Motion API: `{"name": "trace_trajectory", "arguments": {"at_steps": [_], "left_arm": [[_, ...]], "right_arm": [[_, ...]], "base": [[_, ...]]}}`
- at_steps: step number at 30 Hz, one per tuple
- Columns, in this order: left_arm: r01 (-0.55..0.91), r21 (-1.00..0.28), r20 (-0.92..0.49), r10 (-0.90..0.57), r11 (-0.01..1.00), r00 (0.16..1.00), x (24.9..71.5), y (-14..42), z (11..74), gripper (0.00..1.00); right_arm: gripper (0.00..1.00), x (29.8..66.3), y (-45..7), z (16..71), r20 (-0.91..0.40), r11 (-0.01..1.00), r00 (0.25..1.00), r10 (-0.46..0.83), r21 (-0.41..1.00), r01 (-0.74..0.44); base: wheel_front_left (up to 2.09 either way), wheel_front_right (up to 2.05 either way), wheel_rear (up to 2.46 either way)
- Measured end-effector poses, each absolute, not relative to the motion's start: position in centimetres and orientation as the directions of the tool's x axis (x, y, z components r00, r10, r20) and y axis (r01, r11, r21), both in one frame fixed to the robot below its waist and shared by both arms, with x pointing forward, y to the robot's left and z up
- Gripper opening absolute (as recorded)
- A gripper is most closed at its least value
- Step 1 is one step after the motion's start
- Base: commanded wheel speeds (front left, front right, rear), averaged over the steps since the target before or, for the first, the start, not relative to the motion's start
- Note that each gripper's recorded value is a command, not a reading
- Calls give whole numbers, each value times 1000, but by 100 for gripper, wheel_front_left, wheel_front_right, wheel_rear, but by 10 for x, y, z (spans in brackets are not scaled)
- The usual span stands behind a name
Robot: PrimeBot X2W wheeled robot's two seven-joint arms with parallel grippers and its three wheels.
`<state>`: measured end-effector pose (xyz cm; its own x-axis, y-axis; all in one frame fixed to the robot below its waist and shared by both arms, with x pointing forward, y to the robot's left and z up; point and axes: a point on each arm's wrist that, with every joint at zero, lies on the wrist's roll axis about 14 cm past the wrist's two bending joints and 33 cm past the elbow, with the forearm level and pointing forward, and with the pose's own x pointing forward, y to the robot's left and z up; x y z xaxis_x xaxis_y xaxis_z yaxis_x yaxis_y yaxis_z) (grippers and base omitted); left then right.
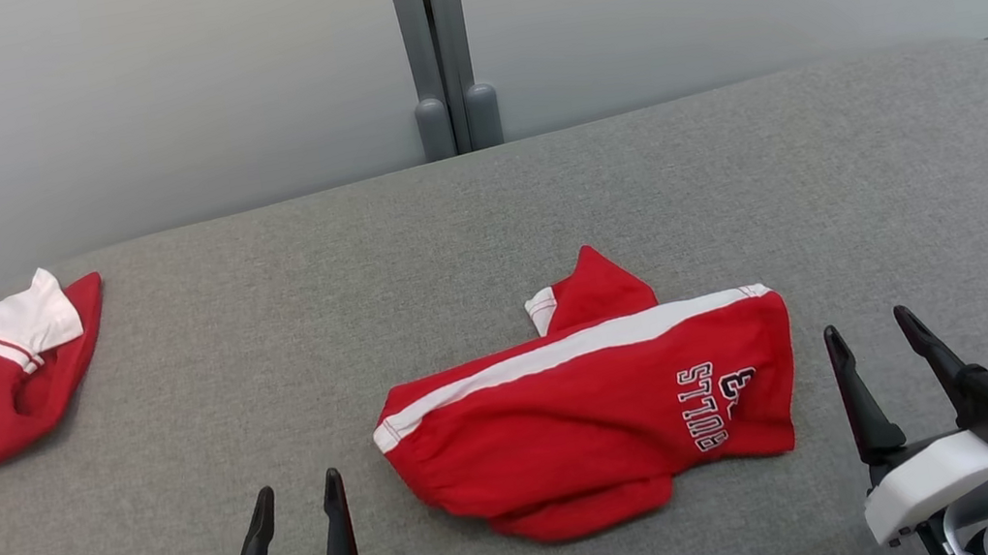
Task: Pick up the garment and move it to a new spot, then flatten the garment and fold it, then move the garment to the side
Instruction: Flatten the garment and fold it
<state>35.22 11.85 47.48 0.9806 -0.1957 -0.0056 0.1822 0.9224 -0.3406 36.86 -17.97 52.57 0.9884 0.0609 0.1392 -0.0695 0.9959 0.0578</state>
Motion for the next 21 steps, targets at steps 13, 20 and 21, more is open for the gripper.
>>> {"name": "trace_trajectory", "arguments": {"at_steps": [13,20,21], "left_arm": [[161,-363,-16,-179,918,984,349,120,472,100],[160,-364,-22,-180,918,984,349,119,470,100],[159,-364,-22,-180,918,983,349,119,470,100]], "right_arm": [[100,368,-180,514,104,996,993,59,64,-66],[100,368,-180,511,94,996,994,59,66,-65],[100,368,-180,510,93,996,994,59,65,-65]], "base": [[0,0,0],[0,0,0],[0,0,0]]}}
